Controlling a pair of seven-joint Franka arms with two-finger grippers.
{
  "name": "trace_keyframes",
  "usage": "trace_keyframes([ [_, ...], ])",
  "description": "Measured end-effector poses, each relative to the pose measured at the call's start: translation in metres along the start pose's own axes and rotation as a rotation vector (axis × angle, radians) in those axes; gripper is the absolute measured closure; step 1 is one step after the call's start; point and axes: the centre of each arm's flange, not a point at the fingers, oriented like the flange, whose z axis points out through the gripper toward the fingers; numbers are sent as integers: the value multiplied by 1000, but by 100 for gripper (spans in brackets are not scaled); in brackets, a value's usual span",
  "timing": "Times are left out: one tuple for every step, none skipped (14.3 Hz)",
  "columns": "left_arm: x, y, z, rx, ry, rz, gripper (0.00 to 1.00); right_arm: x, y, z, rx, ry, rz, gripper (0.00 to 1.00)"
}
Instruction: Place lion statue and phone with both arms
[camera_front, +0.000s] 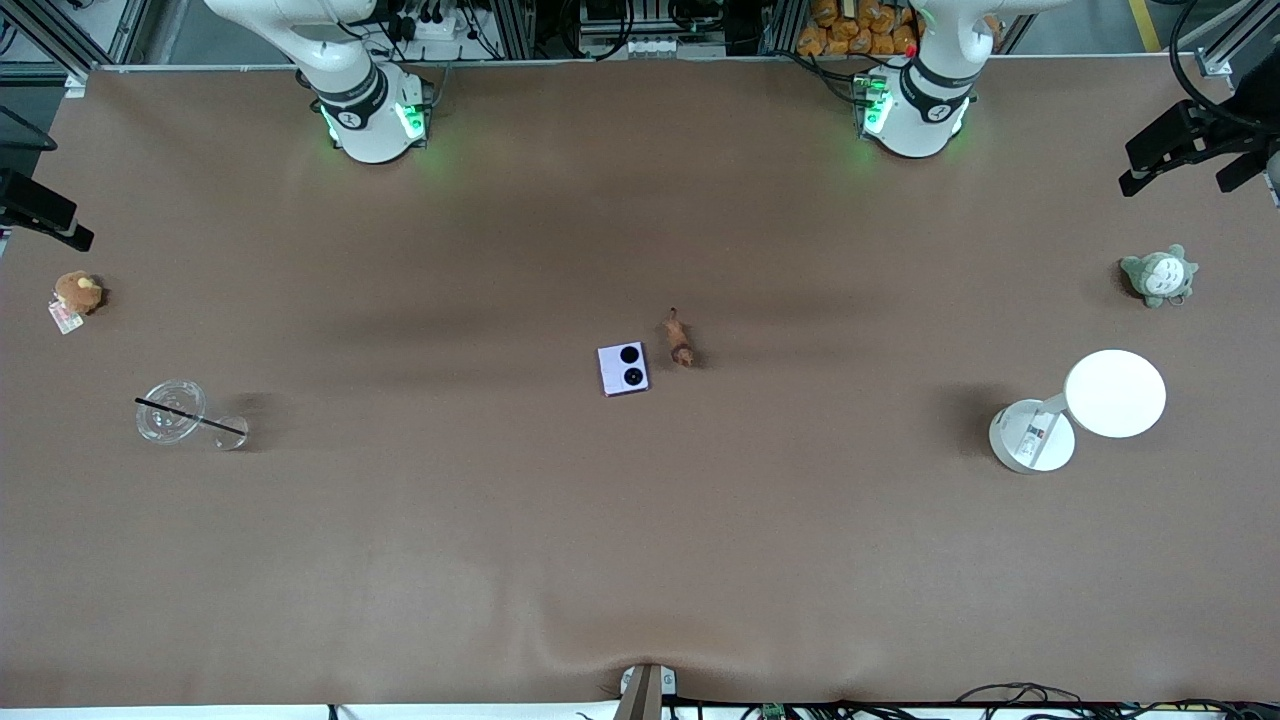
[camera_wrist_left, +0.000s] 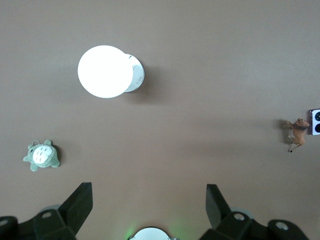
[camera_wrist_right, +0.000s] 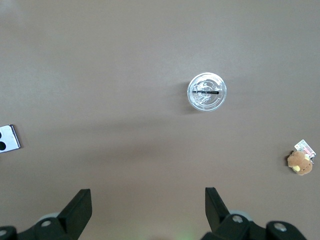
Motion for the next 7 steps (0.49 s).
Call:
trace_keyframes([
  [0,0,1,0,-3,1,0,0,0,0,0,-1,0,0],
  [0,1,2,1,-9,1,0,0,0,1,0,-2,0,0],
  [1,1,4,1,-16,1,0,0,0,2,0,-5,0,0],
  [3,1,7,1,-22,1,0,1,0,3,0,-8,0,0],
  [4,1,9,2,-26,2,0,1,0,5,0,-11,0,0],
  [7,1,12,2,-32,2,0,2,0,6,0,-15,1,0],
  [9,1,15,2,-38,2,0,1,0,7,1,-23,1,0],
])
